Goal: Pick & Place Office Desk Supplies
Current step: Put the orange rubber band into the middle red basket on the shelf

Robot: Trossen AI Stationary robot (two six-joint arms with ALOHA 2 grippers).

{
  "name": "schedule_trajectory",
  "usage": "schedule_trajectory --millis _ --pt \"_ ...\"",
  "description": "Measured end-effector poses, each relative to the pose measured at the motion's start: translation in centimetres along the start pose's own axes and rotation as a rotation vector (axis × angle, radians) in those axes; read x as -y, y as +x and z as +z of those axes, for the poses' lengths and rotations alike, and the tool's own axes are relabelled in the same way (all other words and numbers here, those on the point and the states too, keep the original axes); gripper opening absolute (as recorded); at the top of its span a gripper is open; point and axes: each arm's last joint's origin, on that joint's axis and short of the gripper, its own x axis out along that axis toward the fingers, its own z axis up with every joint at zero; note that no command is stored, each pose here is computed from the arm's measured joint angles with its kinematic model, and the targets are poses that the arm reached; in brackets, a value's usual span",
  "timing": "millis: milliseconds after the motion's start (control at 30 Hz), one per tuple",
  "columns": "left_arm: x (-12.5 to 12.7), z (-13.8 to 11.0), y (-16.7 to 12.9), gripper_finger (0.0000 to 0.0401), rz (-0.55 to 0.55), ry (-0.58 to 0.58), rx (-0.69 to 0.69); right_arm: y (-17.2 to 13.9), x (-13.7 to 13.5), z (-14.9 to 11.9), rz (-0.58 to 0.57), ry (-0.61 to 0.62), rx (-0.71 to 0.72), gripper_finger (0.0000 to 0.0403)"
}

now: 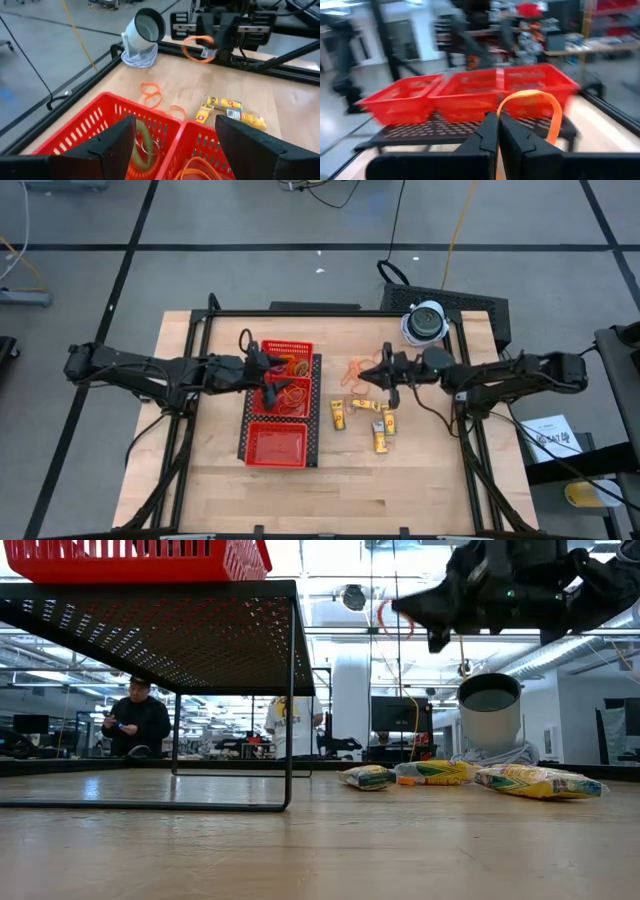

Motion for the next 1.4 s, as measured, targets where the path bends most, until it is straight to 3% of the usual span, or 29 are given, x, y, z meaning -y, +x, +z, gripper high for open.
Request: schedule_trajectory --millis 100,333,667,1167,1400 --pt "0.1 0.3 0.0 0.0285 -0.005 0.012 0.03 0.1 -0.7 0.1 0.065 -0.072 0.018 0.0" --pt "0.2 0.9 -0.1 0.0285 -0.024 -0.018 0.088 0.3 -1.5 0.1 0.098 -0.174 0.023 0.0" --pt "0.4 1.8 0.0 0.0285 -0.043 -0.05 0.182 0.8 -1.5 0.9 0.102 -0.182 0.162 0.0" --pt "3.0 1.2 5.7 0.0285 -0.192 0.084 0.384 5.6 -2.3 1.7 0.173 -0.167 0.172 0.0" --pt "3.6 -0.1 7.8 0.0285 -0.179 0.155 0.416 6.5 -3.4 1.9 0.213 -0.17 0.18 0.0"
